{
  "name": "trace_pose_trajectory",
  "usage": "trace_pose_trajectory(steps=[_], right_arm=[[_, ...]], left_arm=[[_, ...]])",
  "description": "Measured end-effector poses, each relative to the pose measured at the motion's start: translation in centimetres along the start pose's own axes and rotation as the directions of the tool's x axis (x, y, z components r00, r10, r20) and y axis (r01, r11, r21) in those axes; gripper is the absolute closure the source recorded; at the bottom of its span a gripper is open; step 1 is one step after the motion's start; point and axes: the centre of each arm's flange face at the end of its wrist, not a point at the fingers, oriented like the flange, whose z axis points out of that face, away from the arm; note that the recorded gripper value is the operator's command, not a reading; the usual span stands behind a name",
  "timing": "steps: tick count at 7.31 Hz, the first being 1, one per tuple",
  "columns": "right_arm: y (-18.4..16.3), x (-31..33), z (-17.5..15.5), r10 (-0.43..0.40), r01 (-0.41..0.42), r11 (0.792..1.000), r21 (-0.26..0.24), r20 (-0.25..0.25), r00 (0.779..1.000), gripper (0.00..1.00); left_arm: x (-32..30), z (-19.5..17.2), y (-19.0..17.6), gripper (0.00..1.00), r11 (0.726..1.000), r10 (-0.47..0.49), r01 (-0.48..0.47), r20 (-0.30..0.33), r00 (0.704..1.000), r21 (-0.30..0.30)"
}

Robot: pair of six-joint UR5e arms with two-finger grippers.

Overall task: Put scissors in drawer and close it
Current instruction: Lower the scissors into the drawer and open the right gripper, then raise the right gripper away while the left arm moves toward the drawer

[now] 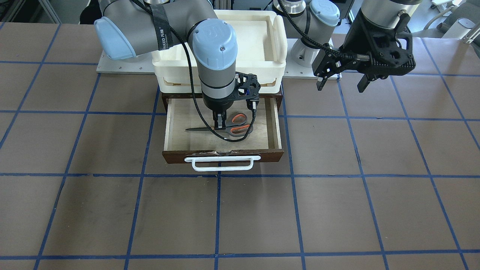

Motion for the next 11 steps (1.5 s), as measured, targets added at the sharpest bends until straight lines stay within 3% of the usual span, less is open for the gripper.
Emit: trace_pose_trajectory(steps=[4, 7, 9, 11], right_arm=[[-0.1, 0.3, 0.1, -0.008, 0.008, 1.000, 0.001, -0.007, 1.000, 0.00], [0.8, 0.4, -2.7, 0.040, -0.039, 0.999, 0.015, -0.092, 0.995, 0.00], [4.5, 0.1, -7.0, 0.141, -0.141, 0.990, 0.006, -0.161, 0.977, 0.00], [10.6, -0.5, -11.5, 0.251, -0.253, 0.967, 0.016, -0.195, 0.948, 0.00]], left_arm=[[-0.1, 0.0, 0.2, 0.00, 1.000, -0.004, 0.004, 0.002, 1.000, -0.003], [-0.3, 0.4, 0.4, 0.00, 0.999, 0.054, -0.054, 0.005, 0.999, -0.009], [-0.4, 0.2, 0.3, 0.00, 0.997, 0.075, -0.075, 0.004, 0.997, -0.002], [-0.4, -0.1, 0.1, 0.00, 0.997, 0.071, -0.071, 0.010, 0.997, 0.022]])
